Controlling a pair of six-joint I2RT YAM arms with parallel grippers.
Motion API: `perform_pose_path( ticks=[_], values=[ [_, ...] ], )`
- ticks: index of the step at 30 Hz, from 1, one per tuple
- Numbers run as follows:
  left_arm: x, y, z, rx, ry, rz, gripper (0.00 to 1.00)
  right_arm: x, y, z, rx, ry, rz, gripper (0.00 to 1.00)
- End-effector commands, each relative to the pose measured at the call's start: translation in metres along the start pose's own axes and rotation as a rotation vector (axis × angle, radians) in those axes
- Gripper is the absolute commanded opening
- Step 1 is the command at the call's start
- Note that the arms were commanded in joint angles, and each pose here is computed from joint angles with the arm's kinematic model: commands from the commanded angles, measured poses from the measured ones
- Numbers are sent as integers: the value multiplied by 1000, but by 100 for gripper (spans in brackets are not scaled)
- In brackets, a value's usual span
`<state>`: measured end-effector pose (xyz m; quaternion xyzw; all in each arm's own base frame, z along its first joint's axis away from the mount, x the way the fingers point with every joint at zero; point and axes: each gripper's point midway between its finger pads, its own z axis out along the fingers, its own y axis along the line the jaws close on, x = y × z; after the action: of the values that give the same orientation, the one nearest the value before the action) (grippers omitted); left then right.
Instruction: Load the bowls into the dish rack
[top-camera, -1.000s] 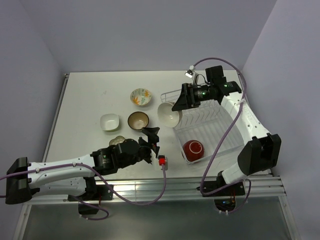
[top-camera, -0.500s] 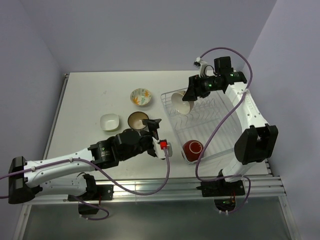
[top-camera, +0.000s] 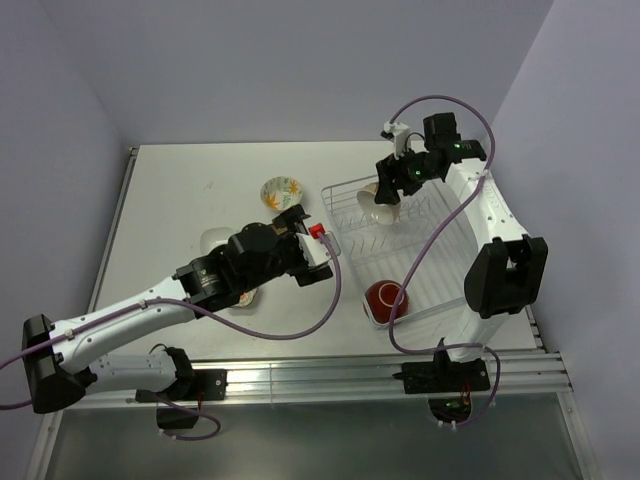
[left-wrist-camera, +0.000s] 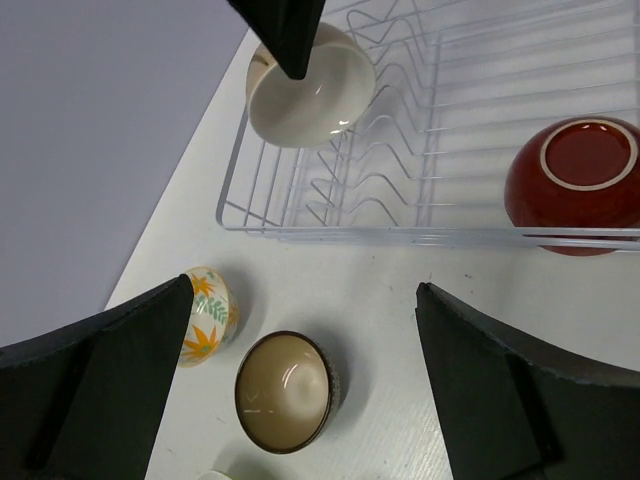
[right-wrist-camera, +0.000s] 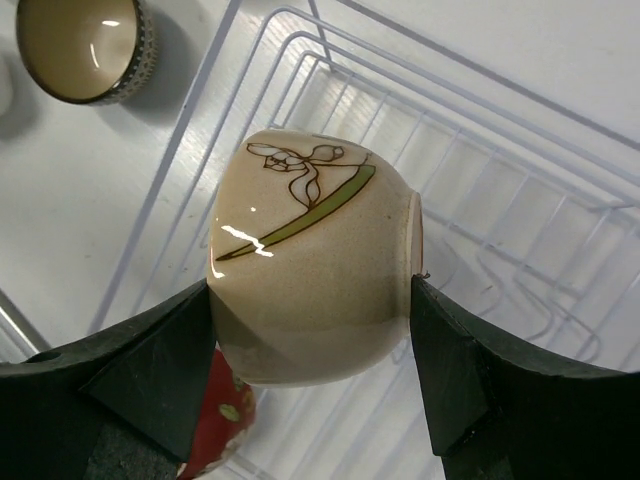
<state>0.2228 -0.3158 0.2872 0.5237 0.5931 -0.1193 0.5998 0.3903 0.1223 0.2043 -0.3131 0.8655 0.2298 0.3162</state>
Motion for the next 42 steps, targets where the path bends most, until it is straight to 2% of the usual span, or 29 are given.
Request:
perform_pose_path(
  ticks=[1, 15, 23, 36, 42],
  values=[
    [-13, 17, -1, -27, -29, -112, 99, -42, -15, -17, 70, -113, -182, 0],
    [4, 63, -3, -134, 13, -270, 100, -53, -2, 8, 141, -68, -567, 0],
    [15, 72, -10, -162, 36, -292, 99, -50, 14, 31, 146, -36, -767, 0],
    [20, 92, -15, -233, 43, -301, 99, -37, 21, 61, 184, -46, -956, 0],
    [27, 108, -18, -271, 52, -389, 99, -26, 21, 69, 194, -40, -1036, 0]
  ],
)
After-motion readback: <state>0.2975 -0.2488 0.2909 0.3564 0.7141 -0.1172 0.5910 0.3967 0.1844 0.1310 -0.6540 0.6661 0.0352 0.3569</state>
